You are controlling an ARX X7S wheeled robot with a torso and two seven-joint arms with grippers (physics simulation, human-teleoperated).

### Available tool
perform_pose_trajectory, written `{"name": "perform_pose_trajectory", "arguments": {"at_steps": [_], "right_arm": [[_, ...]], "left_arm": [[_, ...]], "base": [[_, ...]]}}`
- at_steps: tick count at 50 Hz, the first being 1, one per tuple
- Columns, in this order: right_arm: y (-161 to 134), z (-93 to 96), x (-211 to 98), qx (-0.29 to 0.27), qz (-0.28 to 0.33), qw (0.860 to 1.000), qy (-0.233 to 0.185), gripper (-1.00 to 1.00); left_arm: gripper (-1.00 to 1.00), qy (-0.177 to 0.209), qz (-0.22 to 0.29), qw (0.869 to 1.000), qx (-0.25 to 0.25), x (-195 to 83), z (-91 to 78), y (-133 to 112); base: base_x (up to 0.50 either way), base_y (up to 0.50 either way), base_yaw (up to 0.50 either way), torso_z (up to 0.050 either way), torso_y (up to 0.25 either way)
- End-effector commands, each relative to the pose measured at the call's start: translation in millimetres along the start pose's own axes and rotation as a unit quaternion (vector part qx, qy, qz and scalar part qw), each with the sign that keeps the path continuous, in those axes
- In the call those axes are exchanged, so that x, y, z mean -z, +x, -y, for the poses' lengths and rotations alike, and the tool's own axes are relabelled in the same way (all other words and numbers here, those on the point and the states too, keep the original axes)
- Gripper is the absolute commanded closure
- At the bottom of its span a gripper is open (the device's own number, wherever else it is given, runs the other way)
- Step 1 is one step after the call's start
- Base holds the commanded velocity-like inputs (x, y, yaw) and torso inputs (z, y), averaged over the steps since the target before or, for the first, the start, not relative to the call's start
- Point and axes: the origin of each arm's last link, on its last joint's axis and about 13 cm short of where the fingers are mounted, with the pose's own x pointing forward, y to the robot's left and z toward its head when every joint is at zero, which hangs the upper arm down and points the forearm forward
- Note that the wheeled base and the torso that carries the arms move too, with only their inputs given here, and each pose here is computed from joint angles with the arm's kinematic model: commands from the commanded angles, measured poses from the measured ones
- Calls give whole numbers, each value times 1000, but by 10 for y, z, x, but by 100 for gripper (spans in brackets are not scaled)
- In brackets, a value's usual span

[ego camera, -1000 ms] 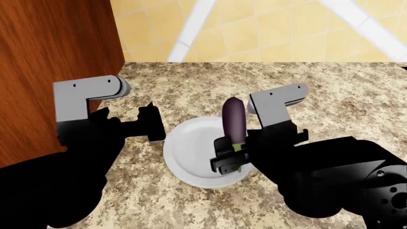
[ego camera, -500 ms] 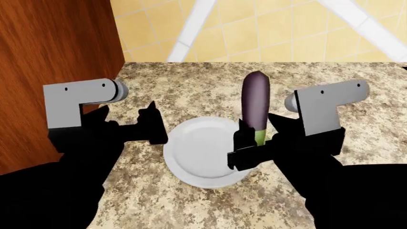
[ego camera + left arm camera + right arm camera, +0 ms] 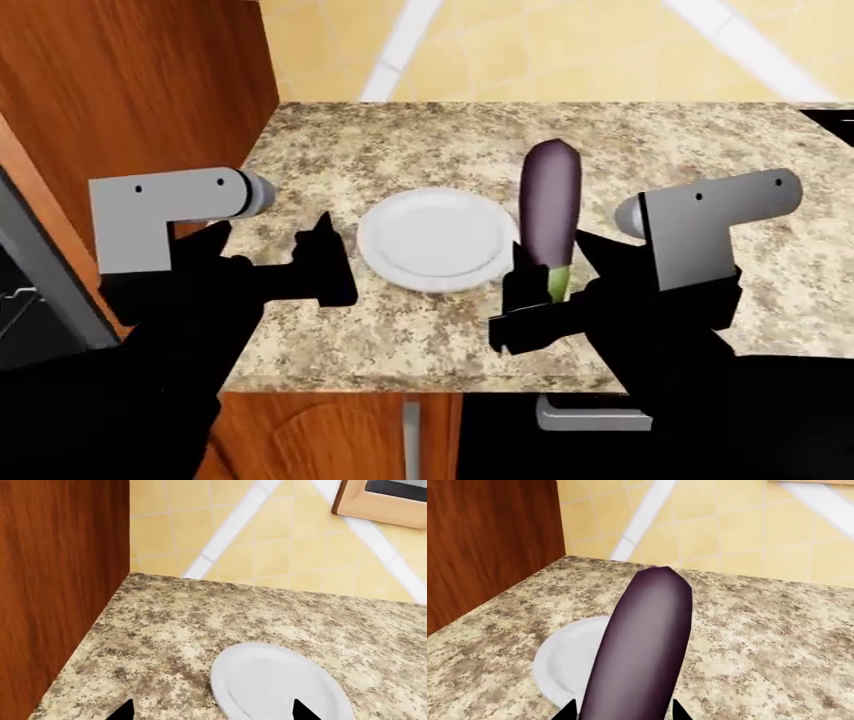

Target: Place the eggplant on the rack of the oven.

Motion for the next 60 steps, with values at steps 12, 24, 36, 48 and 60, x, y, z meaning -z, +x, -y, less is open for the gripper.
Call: {"name": "perform_pose_trajectory", "arguments": {"at_steps": [12, 24, 36, 48, 60], "right_arm": [[15, 20, -8, 7, 9, 1000, -10, 100], [29, 9, -15, 7, 6, 1000, -15, 100], [42, 18, -9, 4, 8, 1000, -19, 100], [40, 17, -33, 3, 13, 1000, -23, 100], [0, 29, -74, 6, 35, 999, -24, 100]], "left_arm": [[-100, -1, 0, 1000, 0, 18, -4, 4], [-100, -3, 1, 1000, 0, 17, -17, 29], [-100, -3, 3, 1000, 0, 4, -20, 40], [-100, -3, 3, 1000, -1, 7, -29, 38], [-100, 2, 16, 1000, -8, -15, -61, 66]], "base": [[-468, 0, 0, 0, 0], [-473, 0, 0, 0, 0], [-474, 0, 0, 0, 0], [-473, 0, 0, 0, 0], [-195, 0, 0, 0, 0]]}}
